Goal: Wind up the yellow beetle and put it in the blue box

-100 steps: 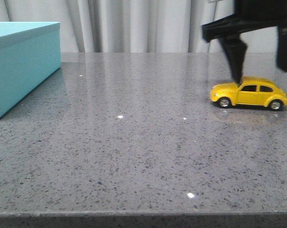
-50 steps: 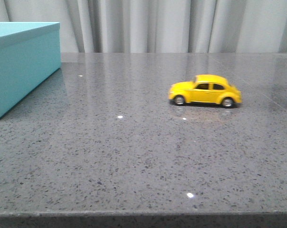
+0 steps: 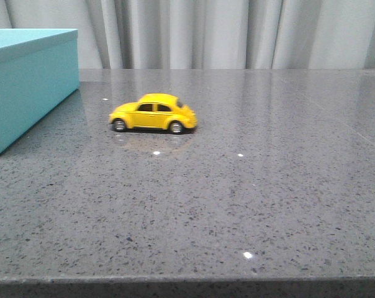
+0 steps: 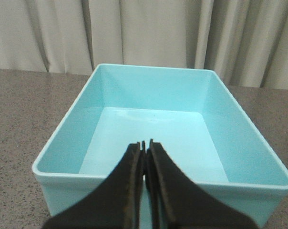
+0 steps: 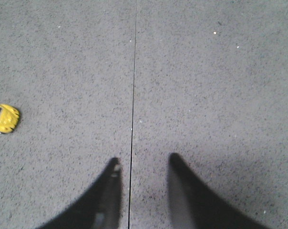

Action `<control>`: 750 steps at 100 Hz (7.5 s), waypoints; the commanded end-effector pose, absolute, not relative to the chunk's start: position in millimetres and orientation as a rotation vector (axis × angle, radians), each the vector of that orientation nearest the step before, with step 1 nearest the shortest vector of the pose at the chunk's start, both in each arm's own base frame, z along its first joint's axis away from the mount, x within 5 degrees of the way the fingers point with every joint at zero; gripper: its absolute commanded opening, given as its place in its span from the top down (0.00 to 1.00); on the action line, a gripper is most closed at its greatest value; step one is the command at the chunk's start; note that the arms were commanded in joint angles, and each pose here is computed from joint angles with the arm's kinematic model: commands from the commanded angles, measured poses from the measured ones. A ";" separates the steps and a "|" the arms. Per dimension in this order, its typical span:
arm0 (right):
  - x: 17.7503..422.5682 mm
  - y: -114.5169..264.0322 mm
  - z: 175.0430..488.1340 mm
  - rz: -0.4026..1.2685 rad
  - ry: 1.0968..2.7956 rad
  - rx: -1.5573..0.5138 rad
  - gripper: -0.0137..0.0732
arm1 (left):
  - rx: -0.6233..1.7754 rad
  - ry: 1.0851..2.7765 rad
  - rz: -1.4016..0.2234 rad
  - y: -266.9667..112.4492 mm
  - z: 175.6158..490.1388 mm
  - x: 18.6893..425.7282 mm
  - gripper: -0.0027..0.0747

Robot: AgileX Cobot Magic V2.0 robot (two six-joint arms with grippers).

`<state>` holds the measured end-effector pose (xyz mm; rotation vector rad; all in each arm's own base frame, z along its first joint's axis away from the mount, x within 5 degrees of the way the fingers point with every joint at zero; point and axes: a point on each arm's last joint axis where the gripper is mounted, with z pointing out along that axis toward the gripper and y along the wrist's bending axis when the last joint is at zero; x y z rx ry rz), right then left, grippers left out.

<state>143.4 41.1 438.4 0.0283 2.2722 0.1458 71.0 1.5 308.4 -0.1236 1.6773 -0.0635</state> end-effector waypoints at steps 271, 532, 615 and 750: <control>101.4 33.7 425.5 0.346 2.099 -0.011 0.92 | 1.727 1.980 0.018 -196.0 349.7 342.5 0.84; 52.5 6.8 357.0 0.257 1.792 -0.118 0.92 | 0.395 2.012 -0.087 -28.6 394.9 187.5 0.99; 27.4 -4.0 313.3 0.256 1.629 -0.135 0.92 | 0.251 1.726 -0.212 -22.9 307.9 46.4 0.99; 27.4 -4.2 312.6 0.254 1.636 -0.134 0.92 | -0.052 1.304 -0.155 -2.1 247.3 46.6 0.99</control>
